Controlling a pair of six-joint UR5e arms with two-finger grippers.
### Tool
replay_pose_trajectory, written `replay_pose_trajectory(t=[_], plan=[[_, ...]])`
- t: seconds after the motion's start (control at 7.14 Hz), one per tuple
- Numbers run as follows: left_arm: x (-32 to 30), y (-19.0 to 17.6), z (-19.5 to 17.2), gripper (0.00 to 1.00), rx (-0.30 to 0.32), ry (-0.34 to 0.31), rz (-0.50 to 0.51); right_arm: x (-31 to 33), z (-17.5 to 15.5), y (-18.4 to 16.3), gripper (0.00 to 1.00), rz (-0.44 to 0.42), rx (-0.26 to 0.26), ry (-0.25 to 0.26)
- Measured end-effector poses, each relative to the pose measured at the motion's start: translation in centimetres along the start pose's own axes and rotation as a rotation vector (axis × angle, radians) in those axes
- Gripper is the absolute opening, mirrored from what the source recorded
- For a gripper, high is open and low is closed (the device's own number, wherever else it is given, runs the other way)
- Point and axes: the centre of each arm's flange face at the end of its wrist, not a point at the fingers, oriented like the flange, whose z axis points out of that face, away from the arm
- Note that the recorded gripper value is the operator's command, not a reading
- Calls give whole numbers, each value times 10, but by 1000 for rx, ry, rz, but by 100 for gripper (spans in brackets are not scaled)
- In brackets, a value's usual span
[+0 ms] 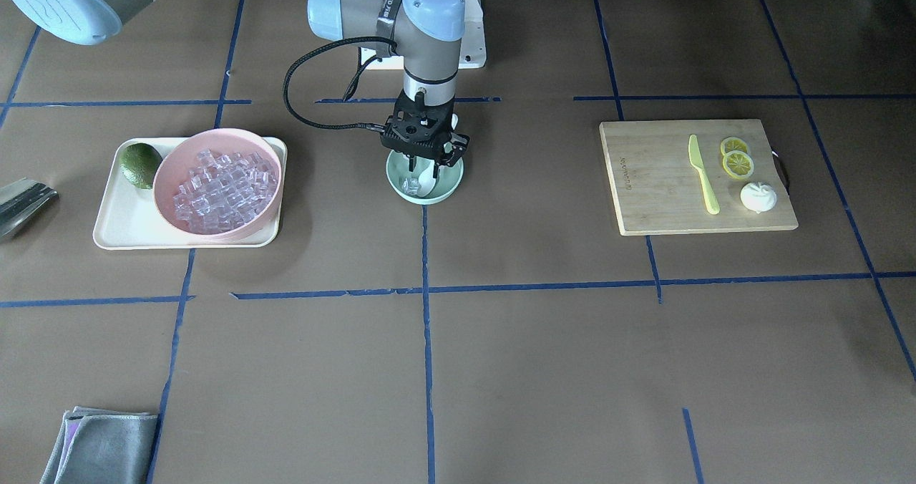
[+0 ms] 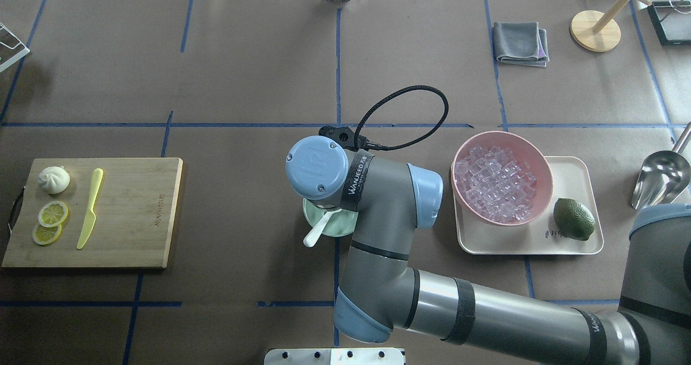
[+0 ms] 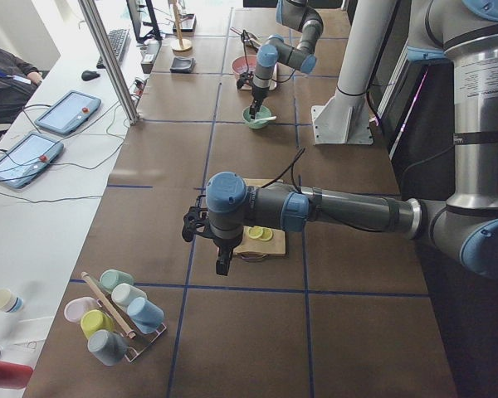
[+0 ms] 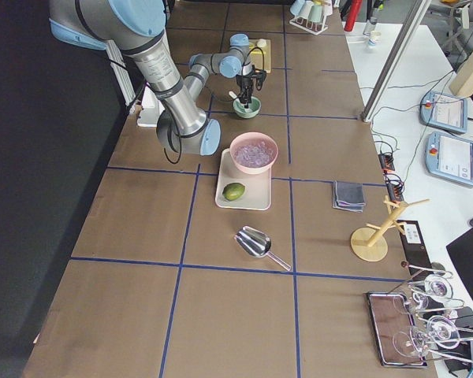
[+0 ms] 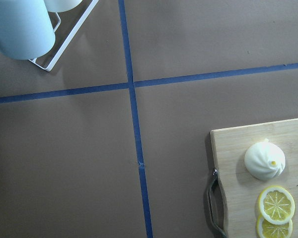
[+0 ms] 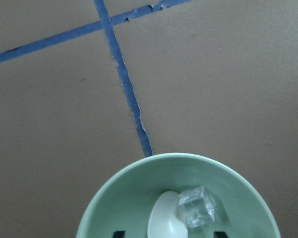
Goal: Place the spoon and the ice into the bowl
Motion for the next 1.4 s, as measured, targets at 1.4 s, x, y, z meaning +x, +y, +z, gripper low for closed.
replay_pose_trajectory(t=[1.4], plan=[[-11, 4, 5, 100, -96, -9, -11, 315, -156, -331, 99, -473, -96, -12]])
